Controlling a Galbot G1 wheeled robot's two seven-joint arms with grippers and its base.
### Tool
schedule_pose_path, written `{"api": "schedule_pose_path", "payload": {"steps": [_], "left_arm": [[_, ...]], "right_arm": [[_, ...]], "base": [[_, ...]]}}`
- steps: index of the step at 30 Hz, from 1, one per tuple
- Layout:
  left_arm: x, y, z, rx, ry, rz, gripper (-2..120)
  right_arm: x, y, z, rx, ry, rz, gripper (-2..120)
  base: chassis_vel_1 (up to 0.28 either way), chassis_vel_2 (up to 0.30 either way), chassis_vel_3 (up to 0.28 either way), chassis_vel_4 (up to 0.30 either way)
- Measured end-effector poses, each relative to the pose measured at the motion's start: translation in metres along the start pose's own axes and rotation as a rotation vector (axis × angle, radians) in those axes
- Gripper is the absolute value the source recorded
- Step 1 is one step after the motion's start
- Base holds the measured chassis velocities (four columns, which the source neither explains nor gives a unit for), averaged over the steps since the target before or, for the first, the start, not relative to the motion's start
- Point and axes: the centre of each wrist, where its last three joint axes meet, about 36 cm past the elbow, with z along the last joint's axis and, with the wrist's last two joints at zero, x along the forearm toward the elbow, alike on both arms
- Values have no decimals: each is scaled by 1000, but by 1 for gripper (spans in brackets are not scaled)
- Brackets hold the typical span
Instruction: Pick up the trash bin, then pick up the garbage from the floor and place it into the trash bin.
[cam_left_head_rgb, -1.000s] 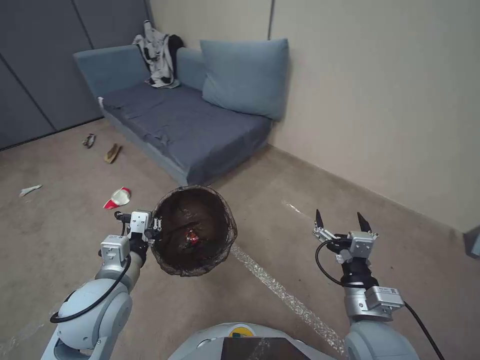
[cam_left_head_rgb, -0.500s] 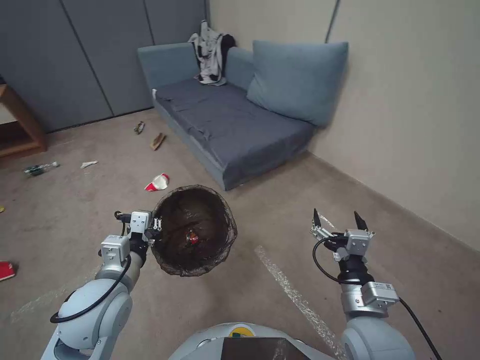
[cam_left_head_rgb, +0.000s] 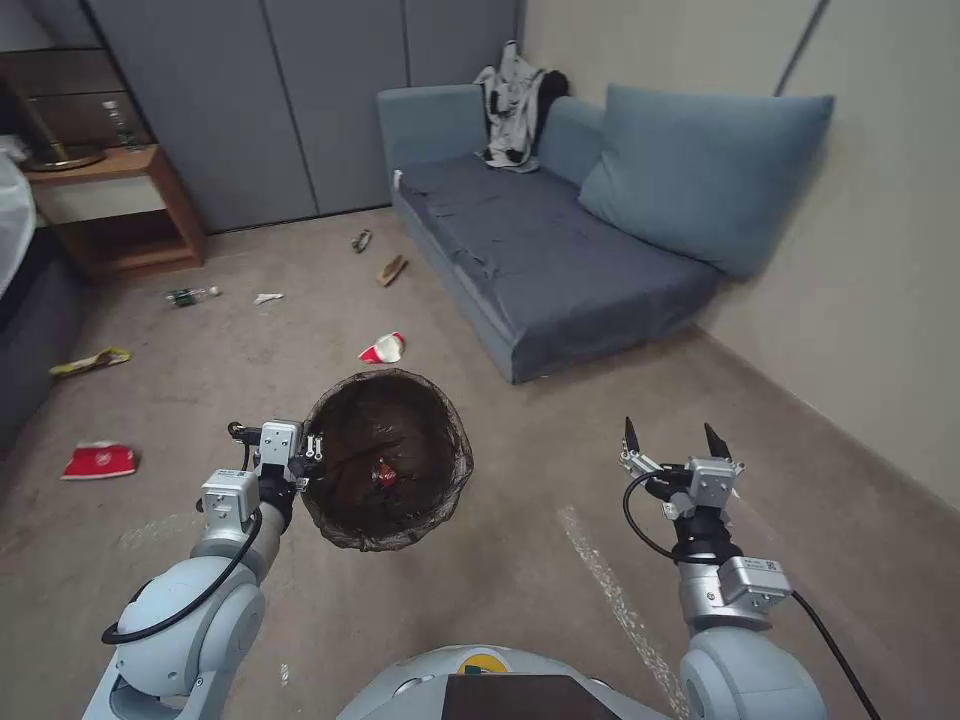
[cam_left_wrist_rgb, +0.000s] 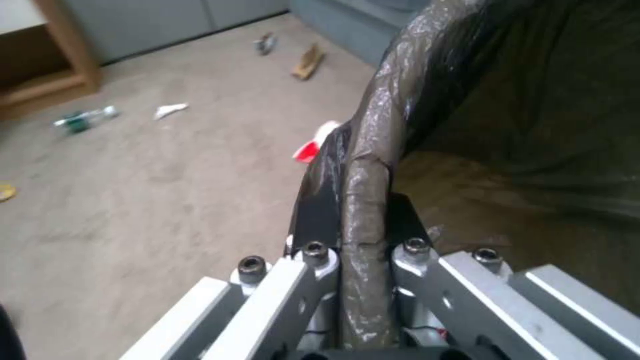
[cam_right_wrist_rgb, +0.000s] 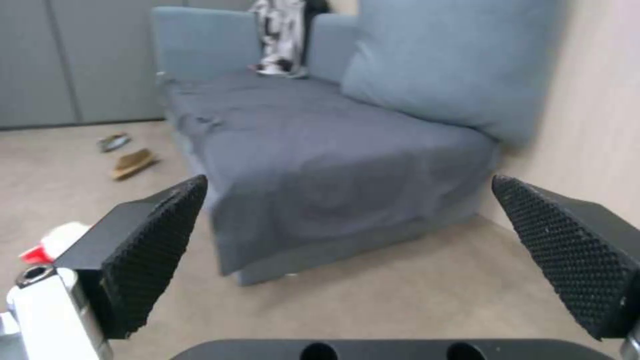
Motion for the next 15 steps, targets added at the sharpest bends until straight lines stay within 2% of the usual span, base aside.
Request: {"api": "schedule_pose_path", "payload": {"steps": [15], "left_arm": [[-1,0,1,0,-1,0,3]], "right_arm": [[-2,0,1,-1,11,2,100]], "base": [[105,106,99,110]]}}
